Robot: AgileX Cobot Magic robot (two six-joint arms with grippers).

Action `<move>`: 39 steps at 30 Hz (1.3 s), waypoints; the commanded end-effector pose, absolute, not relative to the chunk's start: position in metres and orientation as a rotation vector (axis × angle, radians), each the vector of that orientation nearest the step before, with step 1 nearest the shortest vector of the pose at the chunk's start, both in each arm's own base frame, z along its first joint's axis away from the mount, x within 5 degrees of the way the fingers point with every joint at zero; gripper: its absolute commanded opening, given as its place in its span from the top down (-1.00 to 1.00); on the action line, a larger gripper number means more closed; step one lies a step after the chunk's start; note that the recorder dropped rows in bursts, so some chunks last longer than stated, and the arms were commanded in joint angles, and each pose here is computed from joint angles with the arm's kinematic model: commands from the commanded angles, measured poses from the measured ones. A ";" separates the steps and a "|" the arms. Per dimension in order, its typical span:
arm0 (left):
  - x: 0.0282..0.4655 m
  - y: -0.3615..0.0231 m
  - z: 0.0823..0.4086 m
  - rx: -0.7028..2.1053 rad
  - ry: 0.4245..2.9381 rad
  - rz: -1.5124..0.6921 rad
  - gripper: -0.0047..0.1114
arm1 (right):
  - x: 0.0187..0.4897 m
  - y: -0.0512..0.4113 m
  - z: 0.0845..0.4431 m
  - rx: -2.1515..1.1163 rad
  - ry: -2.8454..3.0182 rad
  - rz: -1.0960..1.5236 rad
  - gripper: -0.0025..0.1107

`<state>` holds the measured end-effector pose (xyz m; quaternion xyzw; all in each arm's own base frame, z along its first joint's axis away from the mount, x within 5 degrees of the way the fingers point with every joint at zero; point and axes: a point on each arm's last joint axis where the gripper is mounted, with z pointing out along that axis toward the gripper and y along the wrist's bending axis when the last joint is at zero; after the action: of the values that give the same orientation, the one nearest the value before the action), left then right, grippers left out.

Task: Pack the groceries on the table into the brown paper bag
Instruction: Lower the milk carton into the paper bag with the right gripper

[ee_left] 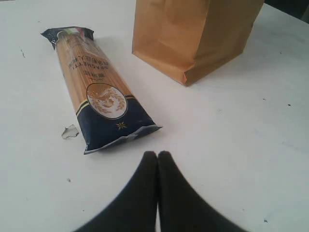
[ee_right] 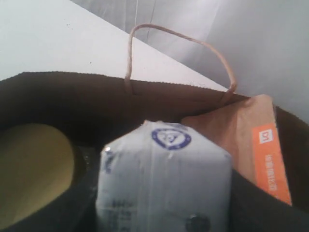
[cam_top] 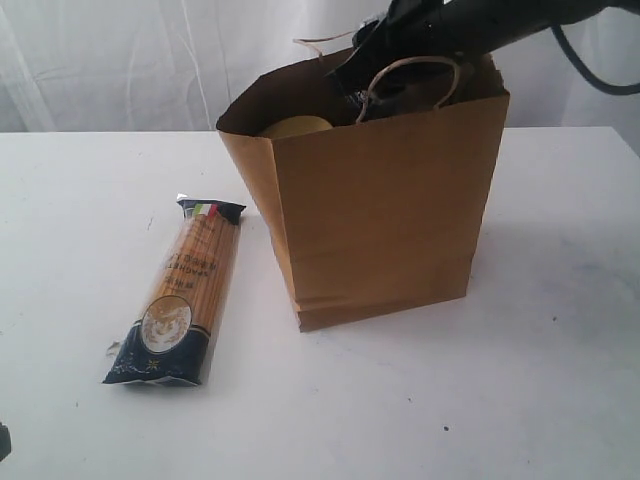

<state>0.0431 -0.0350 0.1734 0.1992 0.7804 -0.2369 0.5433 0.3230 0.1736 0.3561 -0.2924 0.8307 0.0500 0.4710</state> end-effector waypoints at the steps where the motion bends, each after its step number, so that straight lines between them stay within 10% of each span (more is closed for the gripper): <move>1: 0.043 -0.035 0.172 0.475 1.852 -0.566 0.92 | 0.326 0.175 0.357 -0.683 2.018 0.161 0.96; 29: 0.043 -0.035 0.172 0.475 1.852 -0.566 0.92 | 0.330 0.189 0.327 -0.745 2.159 0.286 0.94; 39: 0.043 -0.035 0.172 0.475 1.852 -0.566 0.92 | 0.323 0.183 0.341 -0.748 2.125 0.270 0.19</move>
<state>0.0431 -0.0350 0.1734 0.1992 0.7804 -0.2369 0.5433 0.3270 0.1883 0.3337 -0.2982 0.8493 0.1106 0.4214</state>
